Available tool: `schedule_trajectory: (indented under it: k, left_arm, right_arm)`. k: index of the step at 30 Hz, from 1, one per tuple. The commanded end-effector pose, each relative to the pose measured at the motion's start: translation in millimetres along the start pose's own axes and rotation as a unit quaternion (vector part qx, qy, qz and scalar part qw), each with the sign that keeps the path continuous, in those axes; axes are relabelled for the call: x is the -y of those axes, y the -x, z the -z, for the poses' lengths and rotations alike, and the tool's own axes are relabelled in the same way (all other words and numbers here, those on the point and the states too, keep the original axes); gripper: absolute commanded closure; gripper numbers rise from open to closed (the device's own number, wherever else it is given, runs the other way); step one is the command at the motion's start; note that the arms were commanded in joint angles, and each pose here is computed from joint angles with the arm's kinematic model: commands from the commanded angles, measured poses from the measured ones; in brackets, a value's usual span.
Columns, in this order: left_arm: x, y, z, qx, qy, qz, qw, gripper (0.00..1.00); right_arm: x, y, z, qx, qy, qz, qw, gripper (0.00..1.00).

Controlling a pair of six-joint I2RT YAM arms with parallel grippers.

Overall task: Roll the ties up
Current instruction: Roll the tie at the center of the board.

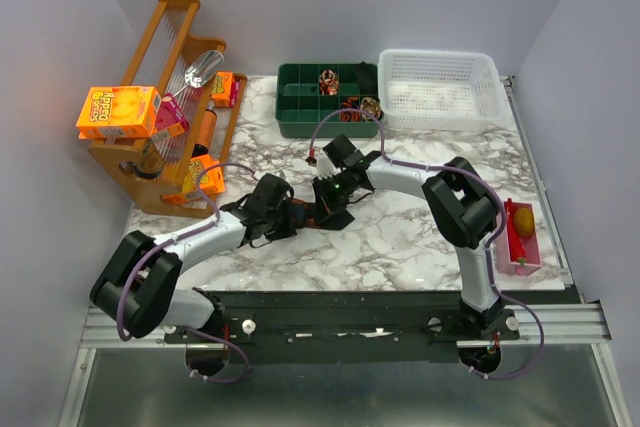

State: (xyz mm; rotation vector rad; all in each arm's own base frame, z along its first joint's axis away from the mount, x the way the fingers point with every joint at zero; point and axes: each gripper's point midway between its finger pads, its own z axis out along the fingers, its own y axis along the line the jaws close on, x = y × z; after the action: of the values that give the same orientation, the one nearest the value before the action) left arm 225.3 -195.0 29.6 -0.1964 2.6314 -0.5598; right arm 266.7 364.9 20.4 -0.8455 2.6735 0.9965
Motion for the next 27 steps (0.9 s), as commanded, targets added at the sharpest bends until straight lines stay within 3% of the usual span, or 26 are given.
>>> schedule_trajectory:
  k: [1,23,27]
  left_arm:
    - [12.6,31.7,-4.9,0.055,0.000,0.000,0.998,1.00]
    - [29.8,50.7,-4.0,0.085,-0.023,0.005,0.996,1.00]
    - [26.2,43.4,-14.2,0.065,-0.015,0.000,0.998,1.00]
  right_arm:
    - [3.0,-21.1,-2.9,-0.027,-0.005,-0.002,1.000,1.00]
    - [2.6,-27.1,-8.0,-0.039,0.001,0.000,0.999,1.00]
    - [2.5,-26.4,-8.6,-0.040,0.002,0.000,0.999,1.00]
